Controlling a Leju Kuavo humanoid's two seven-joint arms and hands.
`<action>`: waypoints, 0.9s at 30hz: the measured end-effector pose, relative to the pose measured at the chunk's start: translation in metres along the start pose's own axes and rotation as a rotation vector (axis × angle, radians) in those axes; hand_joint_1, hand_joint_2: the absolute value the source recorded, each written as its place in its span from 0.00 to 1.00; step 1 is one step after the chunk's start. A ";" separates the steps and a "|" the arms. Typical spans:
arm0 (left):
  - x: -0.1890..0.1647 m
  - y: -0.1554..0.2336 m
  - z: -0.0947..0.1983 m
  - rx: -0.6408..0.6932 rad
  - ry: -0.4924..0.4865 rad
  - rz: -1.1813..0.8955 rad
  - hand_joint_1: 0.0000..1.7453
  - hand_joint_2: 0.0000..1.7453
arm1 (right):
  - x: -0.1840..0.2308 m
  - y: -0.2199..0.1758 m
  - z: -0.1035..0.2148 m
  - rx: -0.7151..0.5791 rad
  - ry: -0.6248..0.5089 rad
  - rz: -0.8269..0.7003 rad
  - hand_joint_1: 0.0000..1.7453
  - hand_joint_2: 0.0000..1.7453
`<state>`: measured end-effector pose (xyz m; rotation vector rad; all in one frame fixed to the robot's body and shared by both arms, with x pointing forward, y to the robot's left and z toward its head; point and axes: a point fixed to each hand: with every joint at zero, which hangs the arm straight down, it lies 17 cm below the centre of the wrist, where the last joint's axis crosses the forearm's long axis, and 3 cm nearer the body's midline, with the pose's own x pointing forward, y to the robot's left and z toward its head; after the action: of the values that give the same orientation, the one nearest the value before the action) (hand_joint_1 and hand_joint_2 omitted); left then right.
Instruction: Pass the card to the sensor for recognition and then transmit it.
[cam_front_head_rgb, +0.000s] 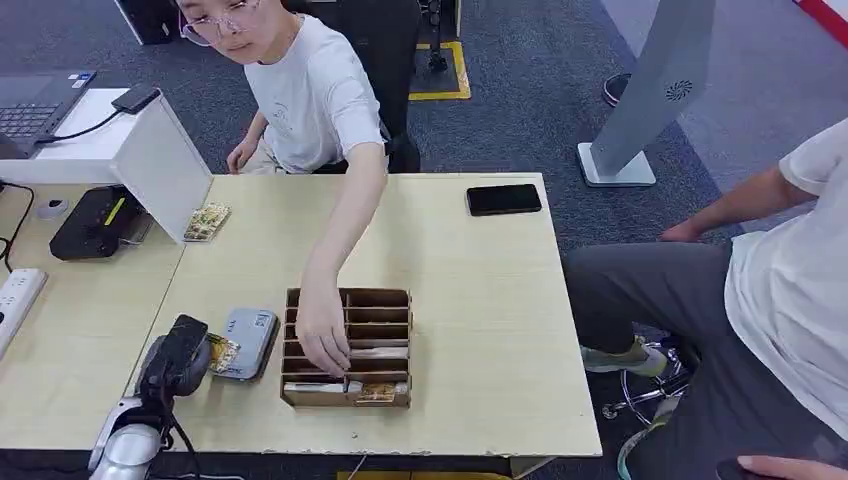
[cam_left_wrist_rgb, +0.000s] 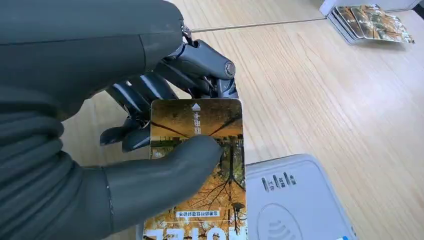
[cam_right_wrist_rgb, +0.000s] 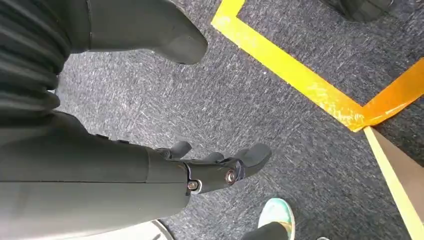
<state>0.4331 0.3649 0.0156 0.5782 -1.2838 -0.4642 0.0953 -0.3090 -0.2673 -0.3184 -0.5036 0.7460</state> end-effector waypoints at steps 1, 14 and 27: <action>0.000 0.000 0.000 0.001 0.001 -0.008 1.00 1.00 | 0.000 0.000 0.000 0.001 -0.002 0.002 0.00 1.00; -0.002 -0.005 0.000 0.014 0.003 -0.108 1.00 1.00 | 0.004 0.001 0.000 0.004 -0.008 0.008 0.00 1.00; 0.010 -0.033 0.007 -0.097 -0.021 0.092 1.00 1.00 | 0.004 0.001 0.000 0.002 -0.010 0.009 0.00 1.00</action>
<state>0.4289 0.3326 0.0033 0.4319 -1.2947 -0.4540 0.0974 -0.3056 -0.2669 -0.3157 -0.5117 0.7572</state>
